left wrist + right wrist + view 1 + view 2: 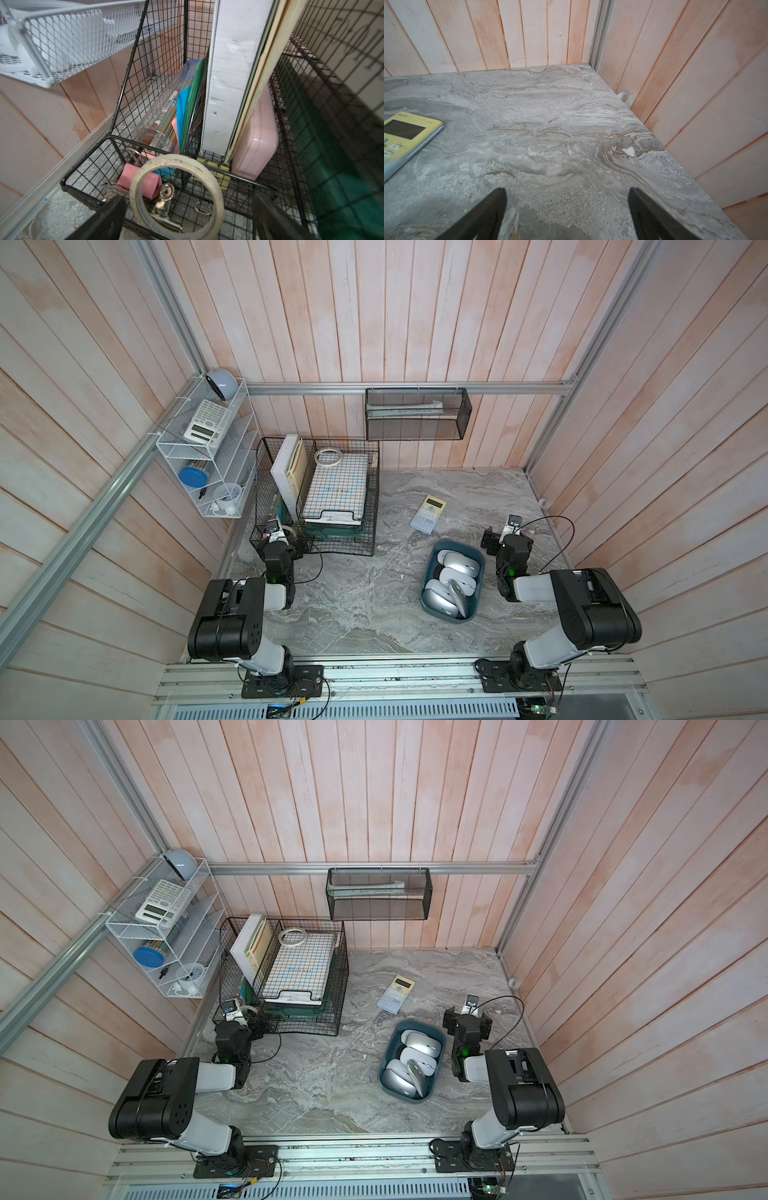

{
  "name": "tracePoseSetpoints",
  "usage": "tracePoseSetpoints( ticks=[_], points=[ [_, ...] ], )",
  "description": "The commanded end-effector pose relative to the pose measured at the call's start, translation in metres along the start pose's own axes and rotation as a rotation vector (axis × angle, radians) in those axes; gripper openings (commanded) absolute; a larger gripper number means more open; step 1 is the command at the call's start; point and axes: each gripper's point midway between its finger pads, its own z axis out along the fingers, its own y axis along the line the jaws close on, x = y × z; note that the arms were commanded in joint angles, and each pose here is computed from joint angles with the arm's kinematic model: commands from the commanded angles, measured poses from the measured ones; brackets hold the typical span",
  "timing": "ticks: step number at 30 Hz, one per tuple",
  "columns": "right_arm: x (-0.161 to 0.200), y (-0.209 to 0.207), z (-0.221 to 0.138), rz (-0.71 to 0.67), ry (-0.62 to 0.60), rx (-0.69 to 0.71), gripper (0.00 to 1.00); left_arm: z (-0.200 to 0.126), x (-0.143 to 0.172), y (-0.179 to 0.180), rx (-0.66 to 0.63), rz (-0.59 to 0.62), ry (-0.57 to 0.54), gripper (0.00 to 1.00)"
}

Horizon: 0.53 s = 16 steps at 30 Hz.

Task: Put the mouse in the storage box
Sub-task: Reset both arms

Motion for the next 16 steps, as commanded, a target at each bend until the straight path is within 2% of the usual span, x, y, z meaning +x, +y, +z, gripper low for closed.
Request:
tracePoseSetpoints(
  ticks=[1,16],
  points=[
    [0.0033,-0.0042,-0.0006,0.004,0.003,0.018,0.98,0.0057,-0.0098,-0.0246,0.100,0.028,-0.013,1.00],
    [0.0031,-0.0040,0.0002,0.007,0.005,0.011,0.98,0.0056,-0.0095,-0.0241,0.098,0.028,-0.013,1.00]
  ],
)
